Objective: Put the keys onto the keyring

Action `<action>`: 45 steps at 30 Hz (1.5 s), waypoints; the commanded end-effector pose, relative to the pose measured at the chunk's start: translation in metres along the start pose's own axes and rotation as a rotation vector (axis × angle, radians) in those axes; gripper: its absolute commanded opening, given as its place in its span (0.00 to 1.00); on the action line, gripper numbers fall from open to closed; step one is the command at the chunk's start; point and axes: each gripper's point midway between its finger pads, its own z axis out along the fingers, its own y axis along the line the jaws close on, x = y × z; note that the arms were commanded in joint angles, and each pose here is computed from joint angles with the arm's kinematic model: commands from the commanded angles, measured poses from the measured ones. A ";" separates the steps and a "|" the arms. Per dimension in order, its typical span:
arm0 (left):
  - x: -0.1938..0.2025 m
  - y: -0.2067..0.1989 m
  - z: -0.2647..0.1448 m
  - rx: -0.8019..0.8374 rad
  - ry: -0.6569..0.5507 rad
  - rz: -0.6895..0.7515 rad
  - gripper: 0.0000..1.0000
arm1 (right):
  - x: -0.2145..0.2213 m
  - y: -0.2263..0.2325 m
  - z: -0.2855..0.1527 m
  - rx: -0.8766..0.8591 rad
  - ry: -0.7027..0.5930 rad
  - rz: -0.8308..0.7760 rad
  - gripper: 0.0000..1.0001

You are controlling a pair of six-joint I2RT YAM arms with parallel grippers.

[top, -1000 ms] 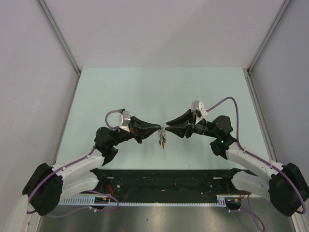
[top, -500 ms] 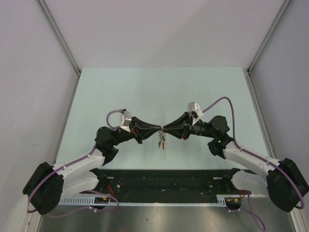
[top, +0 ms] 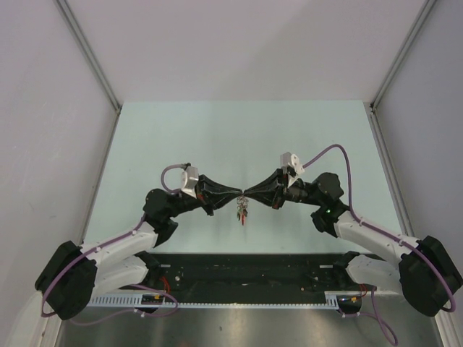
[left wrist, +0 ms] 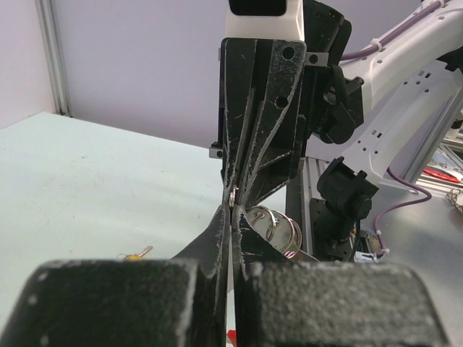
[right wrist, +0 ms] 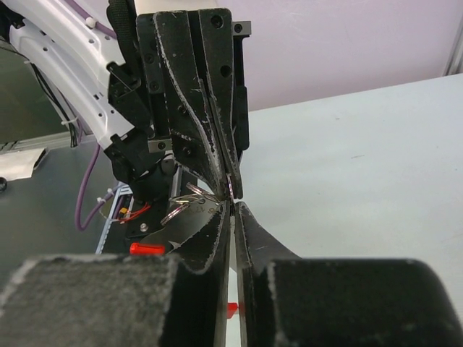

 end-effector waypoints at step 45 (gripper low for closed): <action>0.008 0.002 0.003 0.084 0.357 0.207 0.20 | -0.009 0.002 0.002 -0.027 0.060 -0.107 0.00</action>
